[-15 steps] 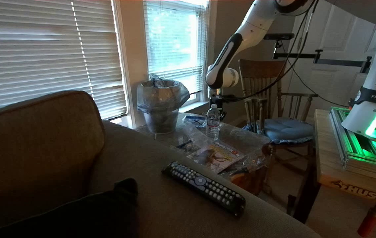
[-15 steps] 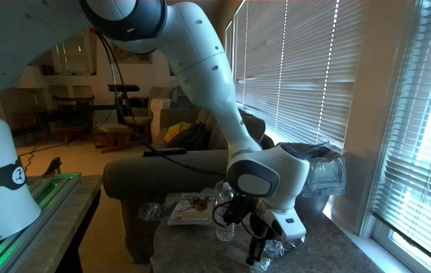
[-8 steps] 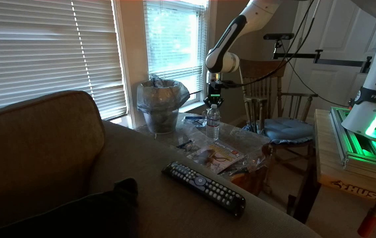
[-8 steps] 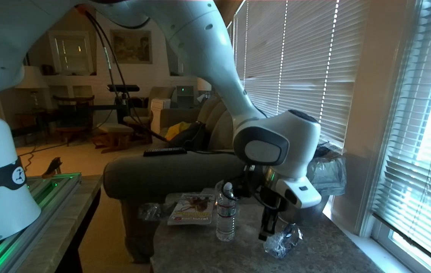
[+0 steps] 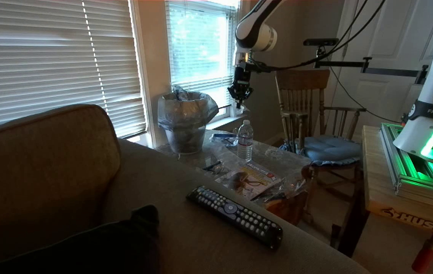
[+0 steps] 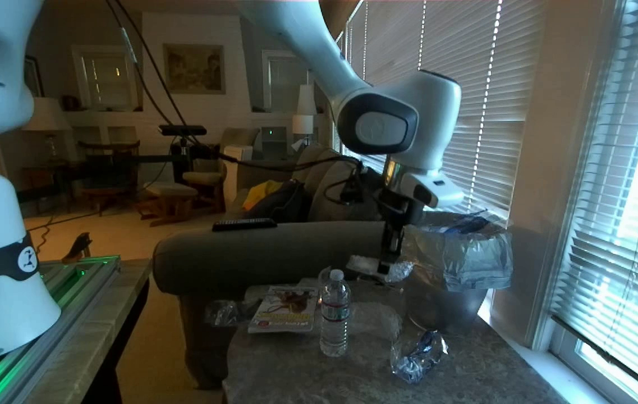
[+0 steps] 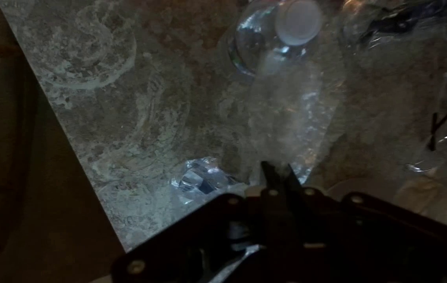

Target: Put the plastic item into the bin

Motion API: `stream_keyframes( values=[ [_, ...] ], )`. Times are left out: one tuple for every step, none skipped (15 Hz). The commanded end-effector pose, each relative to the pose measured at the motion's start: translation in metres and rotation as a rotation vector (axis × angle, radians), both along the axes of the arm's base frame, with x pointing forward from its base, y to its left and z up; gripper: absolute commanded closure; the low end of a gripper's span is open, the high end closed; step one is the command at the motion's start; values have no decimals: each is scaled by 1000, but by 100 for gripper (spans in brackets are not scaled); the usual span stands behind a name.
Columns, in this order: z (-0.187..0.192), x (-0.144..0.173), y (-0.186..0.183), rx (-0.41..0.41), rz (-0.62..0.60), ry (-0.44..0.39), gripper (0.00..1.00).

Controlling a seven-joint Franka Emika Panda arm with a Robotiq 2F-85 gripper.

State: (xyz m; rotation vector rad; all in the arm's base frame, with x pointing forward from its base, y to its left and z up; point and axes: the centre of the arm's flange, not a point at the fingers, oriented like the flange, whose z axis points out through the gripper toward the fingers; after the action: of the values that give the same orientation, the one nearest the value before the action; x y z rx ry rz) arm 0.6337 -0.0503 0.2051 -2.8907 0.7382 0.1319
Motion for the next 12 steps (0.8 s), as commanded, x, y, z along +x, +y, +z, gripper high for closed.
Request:
stream_keyframes(
  values=[
    [51, -16, 32, 28, -7, -16, 99],
    [62, -15, 38, 31, -3, -25, 99],
    [73, -15, 45, 35, -5, -35, 99],
    [83, -13, 52, 39, -4, -41, 99],
    [92, -11, 58, 44, -6, -50, 99],
    [101, -8, 65, 52, -9, -61, 99],
    [108, -5, 72, 58, -14, -74, 99],
    [114, -1, 80, 71, -18, -87, 99],
    [118, 3, 87, 85, -25, -101, 99],
    [121, 8, 95, 103, -31, -113, 99],
    [124, 11, 102, 116, -39, -125, 99],
    [125, 17, 109, 123, -45, -137, 99]
  ],
)
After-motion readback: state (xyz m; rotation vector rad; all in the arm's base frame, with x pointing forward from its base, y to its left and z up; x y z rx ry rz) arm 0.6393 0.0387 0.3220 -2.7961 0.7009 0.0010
